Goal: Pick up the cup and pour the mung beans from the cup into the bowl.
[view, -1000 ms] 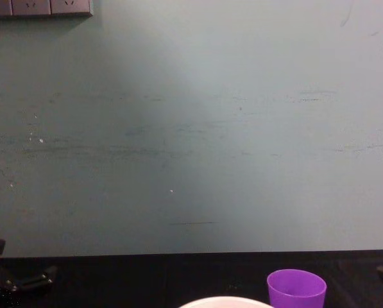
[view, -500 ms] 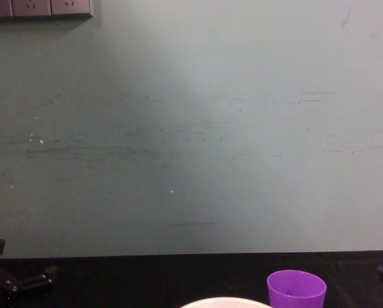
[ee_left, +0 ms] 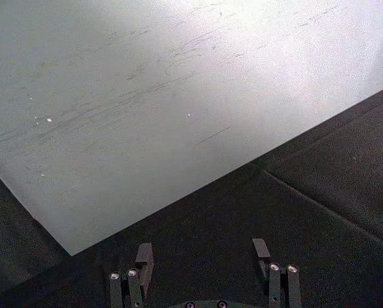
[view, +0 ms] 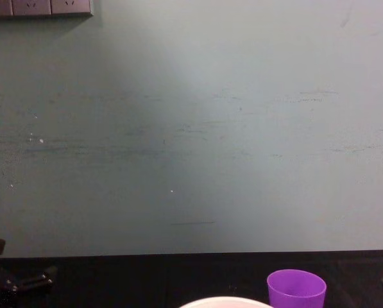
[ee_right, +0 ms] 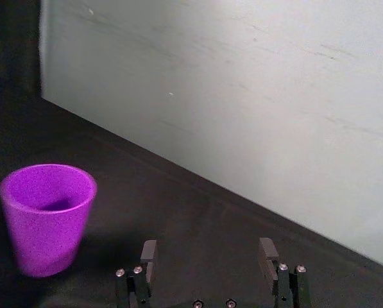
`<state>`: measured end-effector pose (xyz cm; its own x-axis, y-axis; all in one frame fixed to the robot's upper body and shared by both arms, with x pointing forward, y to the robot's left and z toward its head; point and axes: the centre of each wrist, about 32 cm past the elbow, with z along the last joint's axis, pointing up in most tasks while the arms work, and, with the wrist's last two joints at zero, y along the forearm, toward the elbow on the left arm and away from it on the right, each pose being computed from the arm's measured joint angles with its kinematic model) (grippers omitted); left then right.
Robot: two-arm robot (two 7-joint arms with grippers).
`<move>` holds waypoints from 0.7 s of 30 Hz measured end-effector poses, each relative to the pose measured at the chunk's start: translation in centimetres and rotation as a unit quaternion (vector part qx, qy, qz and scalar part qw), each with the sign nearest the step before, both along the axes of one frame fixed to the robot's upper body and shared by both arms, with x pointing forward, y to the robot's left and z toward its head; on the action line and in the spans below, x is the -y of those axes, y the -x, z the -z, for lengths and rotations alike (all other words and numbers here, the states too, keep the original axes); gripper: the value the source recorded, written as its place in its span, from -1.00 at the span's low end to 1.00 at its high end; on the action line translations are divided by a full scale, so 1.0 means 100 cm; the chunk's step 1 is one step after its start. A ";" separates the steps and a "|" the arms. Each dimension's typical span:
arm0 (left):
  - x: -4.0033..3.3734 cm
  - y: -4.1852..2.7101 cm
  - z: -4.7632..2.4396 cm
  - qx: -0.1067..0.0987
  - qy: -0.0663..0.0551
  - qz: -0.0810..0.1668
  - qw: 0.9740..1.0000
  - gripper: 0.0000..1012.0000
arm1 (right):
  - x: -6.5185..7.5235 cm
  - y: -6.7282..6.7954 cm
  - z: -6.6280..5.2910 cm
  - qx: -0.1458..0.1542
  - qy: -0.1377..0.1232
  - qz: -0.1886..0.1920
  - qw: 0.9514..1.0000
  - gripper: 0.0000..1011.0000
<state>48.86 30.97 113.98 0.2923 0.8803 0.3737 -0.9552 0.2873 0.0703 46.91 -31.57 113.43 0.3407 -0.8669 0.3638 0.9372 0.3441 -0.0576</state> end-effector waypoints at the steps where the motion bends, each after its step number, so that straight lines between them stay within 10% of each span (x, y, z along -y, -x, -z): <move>1: 0.0000 0.0000 0.0000 0.000 0.000 0.000 1.000 0.98 | 0.001 0.002 0.001 -0.001 -0.006 -0.005 1.000 0.98; 13: 0.0000 0.0000 0.0000 0.000 0.000 0.000 1.000 0.98 | 0.005 0.020 0.028 -0.039 -0.128 -0.109 0.985 0.98; 21: 0.0000 0.0000 0.0000 0.000 0.000 0.000 1.000 0.98 | -0.005 0.011 0.037 -0.066 -0.149 -0.143 0.976 0.98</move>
